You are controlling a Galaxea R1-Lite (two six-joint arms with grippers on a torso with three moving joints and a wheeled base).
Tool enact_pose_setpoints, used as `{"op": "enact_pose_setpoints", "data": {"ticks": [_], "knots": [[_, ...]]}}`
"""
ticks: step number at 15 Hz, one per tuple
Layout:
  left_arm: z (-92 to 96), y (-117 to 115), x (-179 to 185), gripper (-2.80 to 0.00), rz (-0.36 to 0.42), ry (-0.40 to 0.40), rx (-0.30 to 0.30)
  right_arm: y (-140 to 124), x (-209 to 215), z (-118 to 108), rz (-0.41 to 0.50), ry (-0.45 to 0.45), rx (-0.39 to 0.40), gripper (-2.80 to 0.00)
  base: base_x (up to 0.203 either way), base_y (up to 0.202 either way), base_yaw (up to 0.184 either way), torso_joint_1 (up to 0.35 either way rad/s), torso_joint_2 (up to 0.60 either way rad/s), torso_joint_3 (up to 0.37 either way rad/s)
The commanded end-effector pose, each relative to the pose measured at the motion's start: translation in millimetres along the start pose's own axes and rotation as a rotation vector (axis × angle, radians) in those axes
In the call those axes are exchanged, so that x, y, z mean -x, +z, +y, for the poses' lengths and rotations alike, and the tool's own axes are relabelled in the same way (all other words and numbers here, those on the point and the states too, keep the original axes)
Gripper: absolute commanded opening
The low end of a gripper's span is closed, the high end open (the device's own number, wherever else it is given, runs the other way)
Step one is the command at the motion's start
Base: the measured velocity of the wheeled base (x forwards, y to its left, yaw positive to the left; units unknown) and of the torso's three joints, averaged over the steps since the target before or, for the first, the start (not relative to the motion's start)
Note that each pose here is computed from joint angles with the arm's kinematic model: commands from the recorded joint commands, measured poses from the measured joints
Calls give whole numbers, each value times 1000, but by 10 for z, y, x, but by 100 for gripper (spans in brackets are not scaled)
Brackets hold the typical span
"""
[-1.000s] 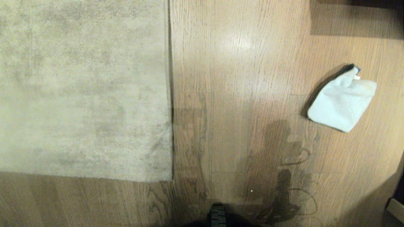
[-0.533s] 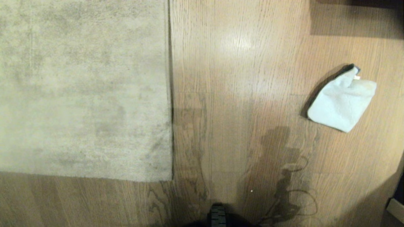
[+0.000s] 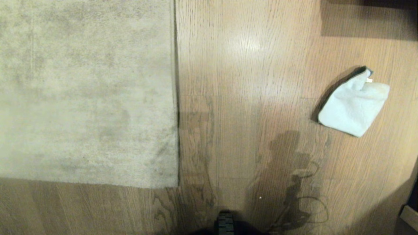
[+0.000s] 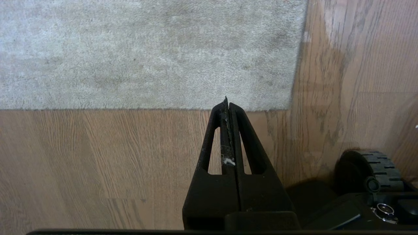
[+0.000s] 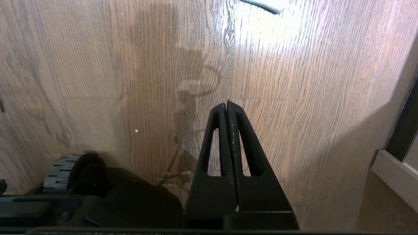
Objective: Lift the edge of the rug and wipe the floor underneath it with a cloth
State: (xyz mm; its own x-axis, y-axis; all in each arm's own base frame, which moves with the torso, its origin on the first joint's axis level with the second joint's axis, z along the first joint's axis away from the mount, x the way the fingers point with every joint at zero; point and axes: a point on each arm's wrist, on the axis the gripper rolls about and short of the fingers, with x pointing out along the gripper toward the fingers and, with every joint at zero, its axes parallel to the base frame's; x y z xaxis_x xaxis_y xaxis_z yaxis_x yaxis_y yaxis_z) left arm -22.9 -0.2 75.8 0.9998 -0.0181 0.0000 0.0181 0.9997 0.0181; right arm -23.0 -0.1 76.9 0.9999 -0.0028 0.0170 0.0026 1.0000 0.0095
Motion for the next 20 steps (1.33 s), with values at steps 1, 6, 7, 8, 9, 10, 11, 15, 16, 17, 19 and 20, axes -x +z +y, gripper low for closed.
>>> {"op": "enact_pose_setpoints", "data": {"ticks": [1,6,7,8,9,10,11,15,16,17,19,20], "knots": [[0,0,0,-280,0,0,0,2,-3,0,3,1,0,-280,0,0,0,0,0,0],[0,0,0,-280,0,0,0,1,-2,0,2,0,0,-280,0,0,0,0,0,0],[0,0,0,-280,0,0,0,1,-3,0,3,0,0,-280,0,0,0,0,0,0],[0,0,0,-280,0,0,0,1,-2,0,2,0,0,-280,0,0,0,0,0,0],[0,0,0,-280,0,0,0,1,-2,0,2,0,0,-280,0,0,0,0,0,0],[0,0,0,-280,0,0,0,1,-2,0,2,0,0,-280,0,0,0,0,0,0],[0,0,0,-280,0,0,0,1,-2,0,2,0,0,-280,0,0,0,0,0,0],[0,0,0,-280,0,0,0,1,-3,0,3,0,0,-280,0,0,0,0,0,0],[0,0,0,-280,0,0,0,1,-2,0,2,0,0,-280,0,0,0,0,0,0],[0,0,0,-280,0,0,-3,2,-3,0,3,0,0,-280,0,0,0,0,0,0],[0,0,0,-280,0,0,-2,1,-2,0,2,0,0,-280,0,0,0,0,0,0],[0,0,0,-280,0,-1,-7,1,-2,0,2,0,0,-280,0,0,0,0,0,0]]}}
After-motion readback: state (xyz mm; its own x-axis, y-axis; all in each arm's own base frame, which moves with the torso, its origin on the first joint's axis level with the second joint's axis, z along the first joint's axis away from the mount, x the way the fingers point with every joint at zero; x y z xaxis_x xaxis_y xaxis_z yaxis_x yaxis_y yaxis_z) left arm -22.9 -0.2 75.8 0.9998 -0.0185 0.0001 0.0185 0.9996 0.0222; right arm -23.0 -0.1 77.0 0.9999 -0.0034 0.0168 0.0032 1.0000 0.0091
